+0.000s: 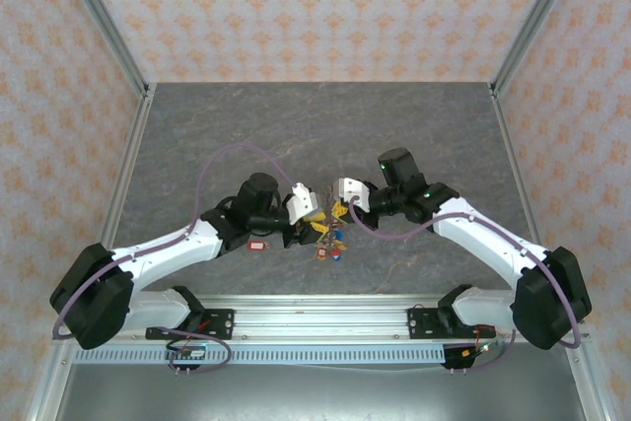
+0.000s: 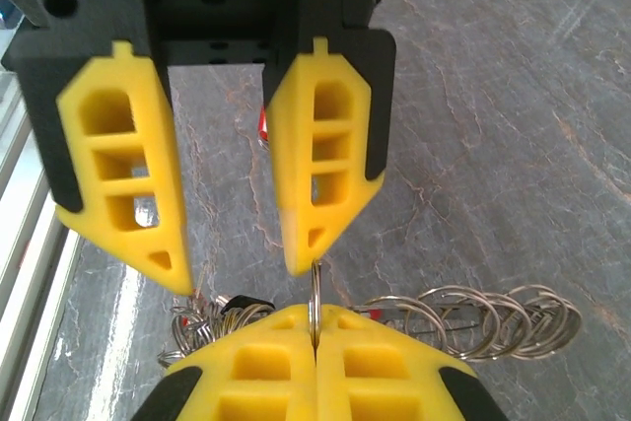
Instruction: Put the keys on the keyring
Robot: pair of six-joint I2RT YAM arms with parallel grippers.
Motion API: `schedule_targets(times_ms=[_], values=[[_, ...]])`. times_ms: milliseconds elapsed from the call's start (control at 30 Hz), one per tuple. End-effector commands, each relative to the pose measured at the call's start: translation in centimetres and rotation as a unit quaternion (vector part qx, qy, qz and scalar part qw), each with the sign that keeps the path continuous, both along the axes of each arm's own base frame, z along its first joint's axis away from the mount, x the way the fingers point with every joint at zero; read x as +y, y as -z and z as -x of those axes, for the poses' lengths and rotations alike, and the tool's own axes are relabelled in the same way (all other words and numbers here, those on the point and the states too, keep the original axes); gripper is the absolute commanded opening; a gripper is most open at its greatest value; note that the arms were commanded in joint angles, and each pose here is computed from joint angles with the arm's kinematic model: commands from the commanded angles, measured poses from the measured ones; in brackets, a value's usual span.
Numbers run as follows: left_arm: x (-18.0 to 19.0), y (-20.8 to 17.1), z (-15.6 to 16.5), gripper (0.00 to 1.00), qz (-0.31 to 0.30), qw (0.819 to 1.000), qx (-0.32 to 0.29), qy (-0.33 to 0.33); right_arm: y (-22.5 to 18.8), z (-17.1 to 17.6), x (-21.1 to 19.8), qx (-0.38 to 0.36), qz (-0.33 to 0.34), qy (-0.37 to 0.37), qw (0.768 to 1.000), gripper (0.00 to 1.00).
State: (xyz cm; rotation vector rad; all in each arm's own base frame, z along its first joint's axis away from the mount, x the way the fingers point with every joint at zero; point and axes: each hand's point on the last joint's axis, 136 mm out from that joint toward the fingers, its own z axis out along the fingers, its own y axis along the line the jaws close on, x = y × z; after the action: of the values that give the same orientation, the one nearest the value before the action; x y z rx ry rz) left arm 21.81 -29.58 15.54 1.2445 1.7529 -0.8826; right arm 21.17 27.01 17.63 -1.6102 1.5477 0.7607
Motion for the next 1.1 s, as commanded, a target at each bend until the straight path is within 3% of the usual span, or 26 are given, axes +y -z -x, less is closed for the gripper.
schedule_targets(times_ms=[0,667,1067], values=[[-0.9,-2.8,-1.1,0.35,0.033,0.998,-0.059,0.006,-1.4,0.4,0.5,-0.008,-0.034,-0.019,0.999,0.0],[0.7,-3.8,-2.0,0.31,0.015,0.993,-0.11,-0.028,-1.0,1.1,0.3,0.002,-0.023,-0.031,0.999,0.0],[-0.3,-3.6,-1.6,0.3,0.017,0.996,-0.085,0.003,-1.6,1.1,0.6,0.0,-0.039,-0.036,0.999,0.0]])
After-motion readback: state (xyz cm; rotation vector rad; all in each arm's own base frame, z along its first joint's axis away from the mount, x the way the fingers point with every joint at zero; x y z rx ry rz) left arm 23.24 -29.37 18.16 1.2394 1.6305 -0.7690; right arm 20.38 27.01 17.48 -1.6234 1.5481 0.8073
